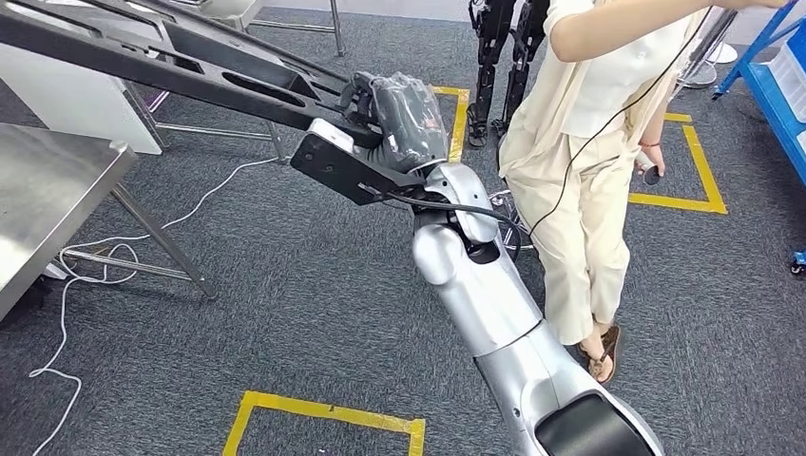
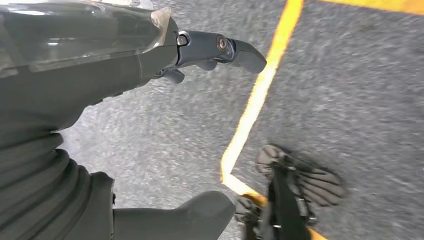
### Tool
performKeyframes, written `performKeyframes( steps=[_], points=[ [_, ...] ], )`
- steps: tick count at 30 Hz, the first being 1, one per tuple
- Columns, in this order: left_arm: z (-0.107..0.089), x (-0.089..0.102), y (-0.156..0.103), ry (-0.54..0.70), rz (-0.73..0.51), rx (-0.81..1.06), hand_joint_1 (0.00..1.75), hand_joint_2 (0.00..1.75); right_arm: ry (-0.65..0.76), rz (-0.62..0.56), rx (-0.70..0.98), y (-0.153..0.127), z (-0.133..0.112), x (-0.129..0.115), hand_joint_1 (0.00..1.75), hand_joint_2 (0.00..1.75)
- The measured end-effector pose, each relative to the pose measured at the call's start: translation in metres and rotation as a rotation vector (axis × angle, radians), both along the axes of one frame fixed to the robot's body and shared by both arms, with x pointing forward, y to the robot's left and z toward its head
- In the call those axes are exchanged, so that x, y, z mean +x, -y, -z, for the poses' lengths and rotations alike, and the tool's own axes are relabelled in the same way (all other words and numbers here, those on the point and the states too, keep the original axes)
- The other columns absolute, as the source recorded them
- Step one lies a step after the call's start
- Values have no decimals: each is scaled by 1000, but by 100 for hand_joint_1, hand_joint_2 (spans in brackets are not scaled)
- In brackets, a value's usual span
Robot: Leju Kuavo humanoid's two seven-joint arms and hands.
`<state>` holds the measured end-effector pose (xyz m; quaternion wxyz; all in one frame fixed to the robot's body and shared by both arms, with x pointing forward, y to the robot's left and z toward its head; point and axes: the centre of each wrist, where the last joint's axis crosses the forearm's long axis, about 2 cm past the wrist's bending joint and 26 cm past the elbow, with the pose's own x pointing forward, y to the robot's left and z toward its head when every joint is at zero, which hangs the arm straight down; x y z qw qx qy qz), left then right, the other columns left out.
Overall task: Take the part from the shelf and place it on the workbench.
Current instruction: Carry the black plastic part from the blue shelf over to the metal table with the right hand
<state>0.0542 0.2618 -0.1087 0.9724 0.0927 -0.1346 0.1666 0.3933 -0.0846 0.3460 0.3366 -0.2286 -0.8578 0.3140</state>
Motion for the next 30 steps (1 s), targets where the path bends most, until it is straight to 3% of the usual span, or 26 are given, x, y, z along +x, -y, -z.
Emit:
performKeyframes(
  steps=[9,22,30],
  points=[
    [0,-3,0,-12,1,0,0,175,-31,-1,-6,0,19,3,175,175],
    [0,0,0,32,26,-10,0,175,-33,37,-23,12,25,7,175,175],
    [0,2,-1,70,26,-12,0,175,6,60,-29,17,4,6,175,175]
  ],
)
